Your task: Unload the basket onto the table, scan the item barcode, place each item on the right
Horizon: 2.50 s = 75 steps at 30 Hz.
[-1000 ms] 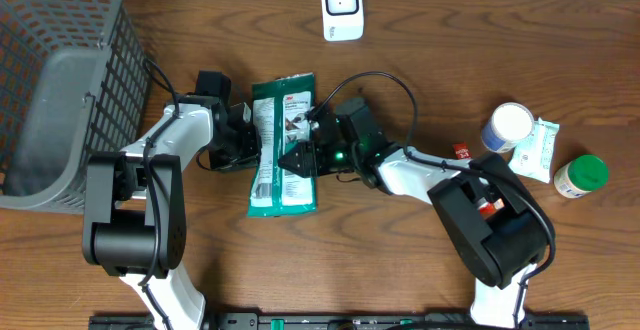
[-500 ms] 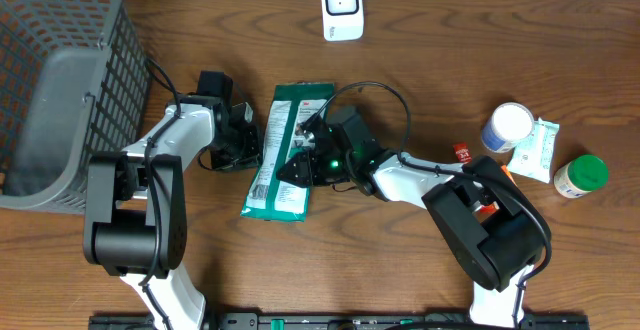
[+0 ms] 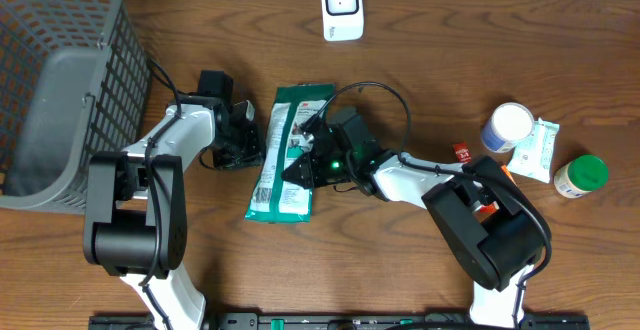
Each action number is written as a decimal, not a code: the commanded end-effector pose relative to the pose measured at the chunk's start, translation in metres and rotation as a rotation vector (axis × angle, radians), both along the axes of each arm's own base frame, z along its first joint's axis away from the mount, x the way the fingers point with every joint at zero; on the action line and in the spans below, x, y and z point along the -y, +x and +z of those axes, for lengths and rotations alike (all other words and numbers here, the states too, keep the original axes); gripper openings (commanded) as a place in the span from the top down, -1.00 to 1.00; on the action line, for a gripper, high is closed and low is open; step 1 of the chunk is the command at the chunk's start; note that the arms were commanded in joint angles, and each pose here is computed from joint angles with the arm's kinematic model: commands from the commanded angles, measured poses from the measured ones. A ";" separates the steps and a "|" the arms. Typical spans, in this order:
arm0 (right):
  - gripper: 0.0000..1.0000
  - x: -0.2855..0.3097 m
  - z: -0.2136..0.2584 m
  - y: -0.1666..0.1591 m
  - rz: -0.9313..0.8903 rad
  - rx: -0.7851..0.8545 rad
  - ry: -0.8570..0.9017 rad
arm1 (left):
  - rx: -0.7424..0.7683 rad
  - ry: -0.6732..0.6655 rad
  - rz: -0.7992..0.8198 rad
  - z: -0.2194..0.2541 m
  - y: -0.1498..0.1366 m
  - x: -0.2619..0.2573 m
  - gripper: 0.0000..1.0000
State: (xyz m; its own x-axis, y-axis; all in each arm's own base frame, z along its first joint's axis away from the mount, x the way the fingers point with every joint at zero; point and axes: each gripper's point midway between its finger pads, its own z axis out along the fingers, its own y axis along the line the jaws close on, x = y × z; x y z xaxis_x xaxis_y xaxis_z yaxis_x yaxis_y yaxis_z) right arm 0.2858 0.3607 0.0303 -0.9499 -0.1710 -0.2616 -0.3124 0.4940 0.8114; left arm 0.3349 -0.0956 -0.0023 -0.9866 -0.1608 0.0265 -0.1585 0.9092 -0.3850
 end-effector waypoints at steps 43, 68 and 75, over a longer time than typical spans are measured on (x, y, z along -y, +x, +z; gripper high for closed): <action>0.99 0.145 0.292 0.014 0.163 0.955 -0.539 | 0.427 0.091 0.307 0.141 0.031 -0.118 -0.34; 0.98 0.134 0.321 0.075 0.358 1.272 -1.196 | 0.425 0.108 0.326 0.140 0.030 -0.126 -0.72; 0.98 0.107 0.320 0.114 0.490 1.439 -1.492 | 0.425 0.108 0.326 0.140 0.030 -0.126 -0.72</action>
State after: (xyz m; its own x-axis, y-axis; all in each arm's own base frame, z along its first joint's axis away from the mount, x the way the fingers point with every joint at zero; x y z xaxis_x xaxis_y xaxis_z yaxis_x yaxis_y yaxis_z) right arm 0.3847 0.2565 0.3384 -0.0910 -0.9649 -0.2463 -0.5701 0.2532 -0.7815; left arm 0.3659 0.0226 0.1345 -0.8179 -0.4313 -0.3808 -0.2751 0.8745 -0.3995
